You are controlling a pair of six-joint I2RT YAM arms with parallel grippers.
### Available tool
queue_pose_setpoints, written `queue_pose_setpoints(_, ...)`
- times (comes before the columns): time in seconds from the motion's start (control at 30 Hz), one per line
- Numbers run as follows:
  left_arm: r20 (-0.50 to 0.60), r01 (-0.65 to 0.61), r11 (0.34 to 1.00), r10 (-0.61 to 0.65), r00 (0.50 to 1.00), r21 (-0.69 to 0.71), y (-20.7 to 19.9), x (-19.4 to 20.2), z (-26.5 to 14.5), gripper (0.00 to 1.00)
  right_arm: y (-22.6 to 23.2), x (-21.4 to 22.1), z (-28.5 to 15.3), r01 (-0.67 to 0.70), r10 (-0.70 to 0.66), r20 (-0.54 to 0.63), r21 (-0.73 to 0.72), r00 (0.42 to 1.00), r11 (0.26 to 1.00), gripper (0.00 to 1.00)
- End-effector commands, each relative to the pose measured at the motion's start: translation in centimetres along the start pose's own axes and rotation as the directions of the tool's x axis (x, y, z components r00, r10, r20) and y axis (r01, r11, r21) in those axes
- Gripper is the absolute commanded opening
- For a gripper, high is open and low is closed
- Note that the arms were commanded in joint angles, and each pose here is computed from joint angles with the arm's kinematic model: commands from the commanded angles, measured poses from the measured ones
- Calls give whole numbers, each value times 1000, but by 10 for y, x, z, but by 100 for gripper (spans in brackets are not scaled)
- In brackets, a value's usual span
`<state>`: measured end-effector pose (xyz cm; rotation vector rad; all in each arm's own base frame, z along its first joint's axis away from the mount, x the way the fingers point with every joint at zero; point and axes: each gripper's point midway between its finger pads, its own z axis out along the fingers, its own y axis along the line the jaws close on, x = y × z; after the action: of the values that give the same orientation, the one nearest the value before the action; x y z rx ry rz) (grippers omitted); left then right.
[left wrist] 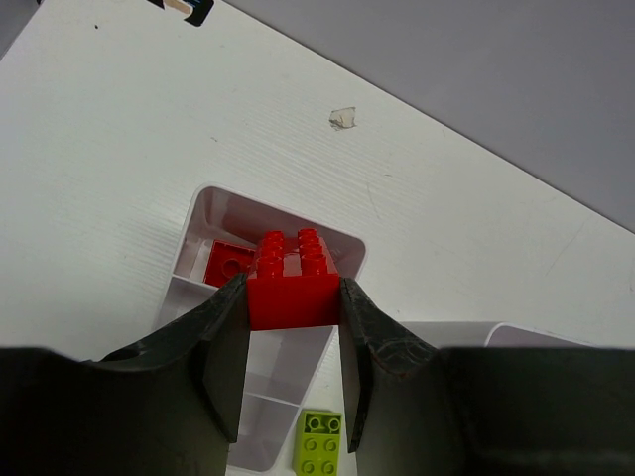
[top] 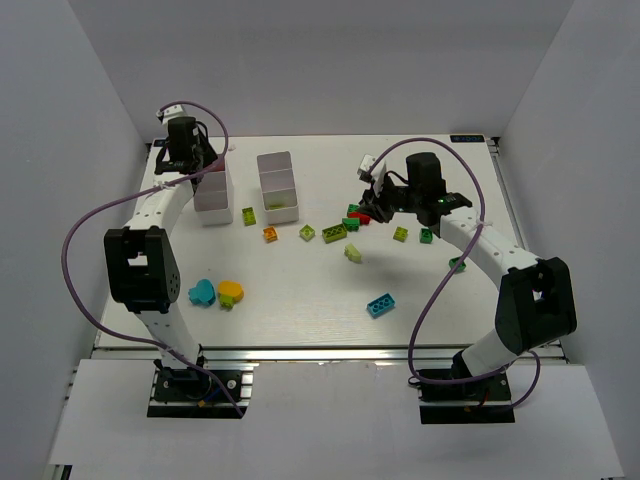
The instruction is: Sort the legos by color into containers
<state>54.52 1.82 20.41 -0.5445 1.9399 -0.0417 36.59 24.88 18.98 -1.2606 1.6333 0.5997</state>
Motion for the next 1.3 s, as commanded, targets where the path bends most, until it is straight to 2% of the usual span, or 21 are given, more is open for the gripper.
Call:
queue_pose_setpoints(0.0, -3, 0, 1000, 0, 1000, 3, 2, -1, -3, 12, -8, -23, -6, 28, -29, 52, 15, 998, 999, 30)
queue_pose_setpoints(0.23, -27, -6, 1000, 6, 1000, -9, 8, 10, -2, 13, -8, -21, -6, 24, -24, 50, 15, 998, 1000, 31)
queue_pose_setpoints(0.4, -28, -4, 1000, 3, 1000, -15, 9, 11, -2, 18, -8, -22, -7, 24, -25, 51, 17, 998, 1000, 32)
queue_pose_setpoints(0.43, -26, -5, 1000, 4, 1000, -14, 8, 10, -2, 21, -8, -22, -8, 23, -24, 52, 17, 998, 1000, 32)
queue_pose_setpoints(0.57, -18, -6, 1000, 5, 1000, -25, 9, 6, 0, 41, -9, -22, -7, 24, -25, 53, 18, 998, 1000, 33)
queue_pose_setpoints(0.6, -17, -5, 999, 4, 1000, -32, 10, 6, 1, 51, -9, -22, -8, 24, -24, 52, 19, 998, 1000, 33)
queue_pose_setpoints(0.77, -9, -2, 999, 2, 1000, -38, 8, 1, 4, 65, -10, -22, -9, 25, -26, 52, 23, 998, 999, 34)
queue_pose_setpoints(0.83, -8, -3, 999, 3, 1000, -38, 8, 0, 5, 66, -10, -23, -9, 27, -28, 54, 24, 998, 999, 34)
queue_pose_setpoints(0.93, 7, 3, 999, -3, 1000, -37, 6, -7, 2, 67, -10, -23, -9, 27, -28, 54, 24, 998, 999, 35)
queue_pose_setpoints(1.03, 35, 23, 1000, -23, 999, -4, 0, -22, -13, 61, -11, -23, -10, 28, -29, 54, 24, 998, 999, 37)
queue_pose_setpoints(1.07, 45, 42, 999, -43, 998, 31, -5, -27, -26, 49, -10, -22, -9, 30, -31, 52, 13, 998, 999, 43)
queue_pose_setpoints(1.13, 32, 62, 997, -64, 997, 51, -5, -16, -31, 35, -8, -21, -8, 28, -28, 49, 1, 998, 1000, 46)
queue_pose_setpoints(1.17, 39, 76, 989, -82, 996, 126, -16, -23, -49, 28, -8, -20, -7, 39, -39, 47, -6, 998, 999, 55)
queue_pose_setpoints(1.2, 33, 85, 983, -91, 995, 160, -20, -20, -57, 21, -7, -18, -6, 40, -39, 37, -20, 999, 999, 60)
queue_pose_setpoints(1.27, -17, 119, 970, -118, 993, 211, -21, 3, -70, 22, -6, -18, -4, 74, -72, 37, -46, 997, 996, 72)
